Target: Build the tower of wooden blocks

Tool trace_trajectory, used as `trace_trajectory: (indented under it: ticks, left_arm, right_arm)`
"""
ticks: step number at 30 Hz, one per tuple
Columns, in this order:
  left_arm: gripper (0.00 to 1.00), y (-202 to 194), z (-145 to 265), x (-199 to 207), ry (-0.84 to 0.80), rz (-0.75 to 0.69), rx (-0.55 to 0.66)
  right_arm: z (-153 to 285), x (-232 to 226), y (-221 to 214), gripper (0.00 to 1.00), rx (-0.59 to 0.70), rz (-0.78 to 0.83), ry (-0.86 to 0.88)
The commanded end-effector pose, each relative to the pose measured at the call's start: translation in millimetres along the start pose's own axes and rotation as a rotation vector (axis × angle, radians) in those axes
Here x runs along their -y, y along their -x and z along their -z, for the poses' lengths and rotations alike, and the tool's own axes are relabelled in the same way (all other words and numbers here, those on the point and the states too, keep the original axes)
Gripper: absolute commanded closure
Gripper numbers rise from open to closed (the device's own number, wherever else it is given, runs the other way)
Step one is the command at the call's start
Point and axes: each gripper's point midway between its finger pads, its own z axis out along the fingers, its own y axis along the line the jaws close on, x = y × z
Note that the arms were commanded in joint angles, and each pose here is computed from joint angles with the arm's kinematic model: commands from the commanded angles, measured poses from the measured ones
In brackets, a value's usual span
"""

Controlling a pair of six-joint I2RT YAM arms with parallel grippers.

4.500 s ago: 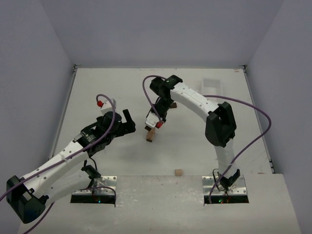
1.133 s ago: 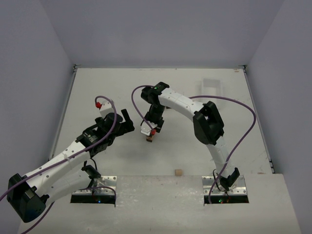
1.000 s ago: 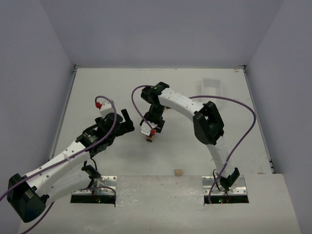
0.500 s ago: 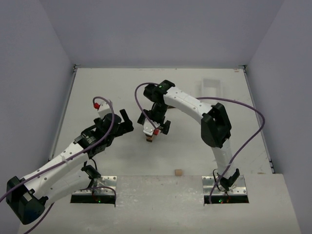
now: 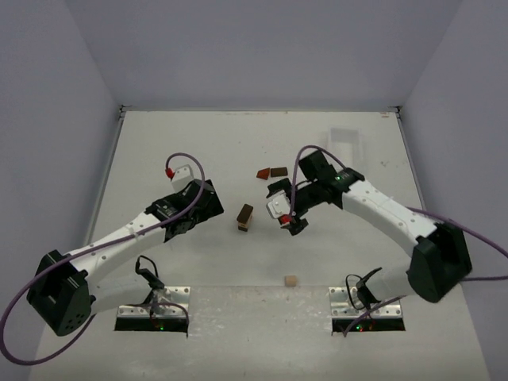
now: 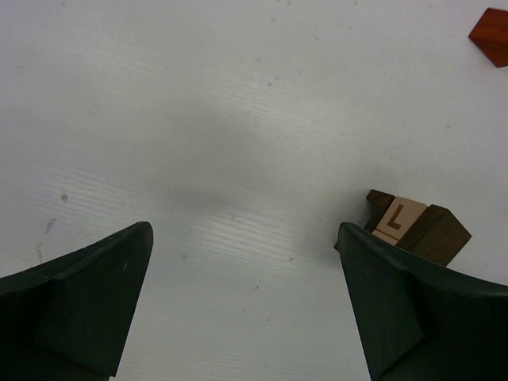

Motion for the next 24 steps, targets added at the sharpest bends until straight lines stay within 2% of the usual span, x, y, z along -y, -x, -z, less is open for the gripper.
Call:
trace_trajectory:
  ticks: [1,2,4,6,8,12,24]
  left_arm:
    - [0.0,4,-6,27,-0.086,0.027,-0.025]
    - [0.0,0,-10,29,-0.088,0.017,-0.041]
    - [0.0,-6,-14,31,-0.093,0.003,-0.066]
    - [0.0,-10,-17,36,-0.111,-0.004,-0.078]
    - [0.0,-13,-19,40,-0.131,-0.006,-0.09]
    - [0.0,-19,-24,39,-0.113,-0.032,-0.114]
    - [0.0,-39,-29,33,-0.117,-0.071,-0.159]
  right_arm:
    - [33,79,23,0.01,0.15,-0.315,-0.599]
    - [39,79,12,0.01,0.14,-0.453,-0.676]
    - [46,84,-1,0.01,0.11,-0.602,-0.758]
    - [51,80,-36,0.01,-0.006,-0.813,-0.867]
    - [52,72,-55,0.01,-0.079,-0.919,-0.911]
    - [60,58,-86,0.01,-0.194,-0.972,-1.021]
    - [57,48,-92,0.01,-0.196,-1.008,-1.026]
